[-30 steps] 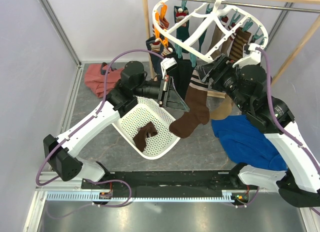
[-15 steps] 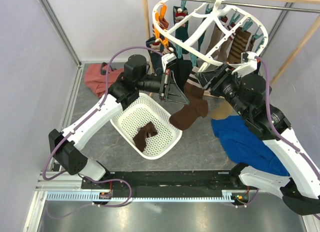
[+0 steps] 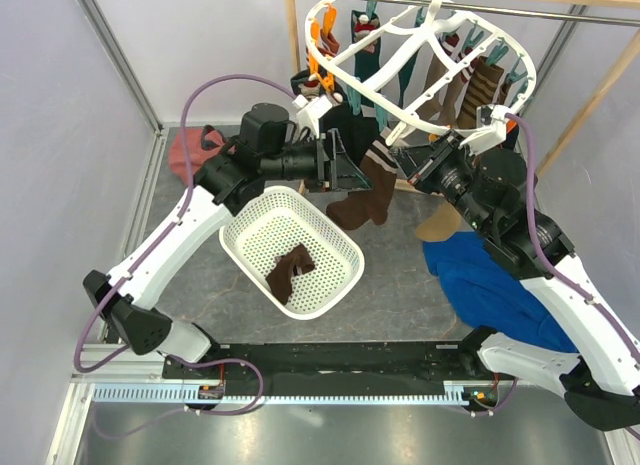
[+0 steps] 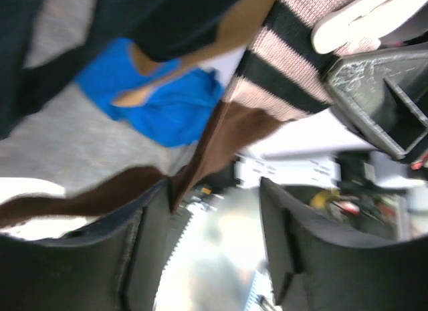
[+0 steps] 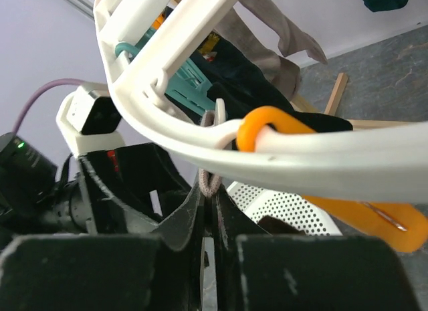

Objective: Remove the socks clipped to the hanger

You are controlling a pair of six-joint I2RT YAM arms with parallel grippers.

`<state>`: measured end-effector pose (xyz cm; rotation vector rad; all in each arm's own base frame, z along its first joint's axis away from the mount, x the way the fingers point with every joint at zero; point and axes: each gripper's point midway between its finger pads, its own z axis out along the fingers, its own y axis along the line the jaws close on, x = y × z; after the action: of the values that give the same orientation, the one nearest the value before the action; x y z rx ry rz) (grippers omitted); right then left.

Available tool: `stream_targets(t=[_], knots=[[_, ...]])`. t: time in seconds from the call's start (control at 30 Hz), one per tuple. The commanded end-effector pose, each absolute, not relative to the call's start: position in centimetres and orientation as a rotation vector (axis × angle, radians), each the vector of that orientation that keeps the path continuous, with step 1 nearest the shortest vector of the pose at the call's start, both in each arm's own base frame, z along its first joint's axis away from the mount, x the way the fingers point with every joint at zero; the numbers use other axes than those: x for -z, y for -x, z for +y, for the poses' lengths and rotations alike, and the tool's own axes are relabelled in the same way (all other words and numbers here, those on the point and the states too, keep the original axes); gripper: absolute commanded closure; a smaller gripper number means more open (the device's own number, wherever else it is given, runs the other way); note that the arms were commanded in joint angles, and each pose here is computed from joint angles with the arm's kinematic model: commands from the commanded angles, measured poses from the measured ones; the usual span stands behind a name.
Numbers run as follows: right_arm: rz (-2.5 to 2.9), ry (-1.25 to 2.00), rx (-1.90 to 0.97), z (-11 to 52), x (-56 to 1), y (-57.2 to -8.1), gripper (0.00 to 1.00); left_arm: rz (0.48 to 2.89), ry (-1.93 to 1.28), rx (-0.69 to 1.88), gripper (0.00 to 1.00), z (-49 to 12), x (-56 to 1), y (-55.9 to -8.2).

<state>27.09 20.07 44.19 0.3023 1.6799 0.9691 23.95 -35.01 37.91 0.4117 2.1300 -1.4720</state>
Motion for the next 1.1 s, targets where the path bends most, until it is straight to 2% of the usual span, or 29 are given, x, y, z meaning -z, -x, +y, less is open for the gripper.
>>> stream_targets(t=[0.0, 0.27, 0.9, 1.0, 1.03, 1.07], knots=[[1.619, -0.35, -1.001, 19.9, -45.9, -27.6, 0.9, 1.95, -0.443, 1.166, 0.34, -31.9, -40.7, -24.7], [1.594, -0.433, -1.075, 20.3, -46.5, -27.9, 0.9, 1.84, -0.586, 0.952, 0.29, -33.9, -41.3, -22.7], [1.574, -0.512, -1.169, 20.8, -46.5, -28.0, 0.89, 1.866, -0.582, 0.906, 0.29, -39.0, -38.2, -24.1], [1.574, -0.524, -1.175, 20.7, -46.4, -27.8, 0.89, 1.879, -0.567, 0.868, 0.42, -39.0, -37.5, -24.5], [1.573, -0.526, -1.176, 20.6, -46.3, -27.8, 0.88, 1.877, -0.57, 0.864, 0.55, -39.0, -37.5, -24.6], [1.572, -0.529, -1.177, 20.6, -46.3, -27.7, 0.88, 1.878, -0.574, 0.865, 0.63, -39.0, -37.4, -24.6]])
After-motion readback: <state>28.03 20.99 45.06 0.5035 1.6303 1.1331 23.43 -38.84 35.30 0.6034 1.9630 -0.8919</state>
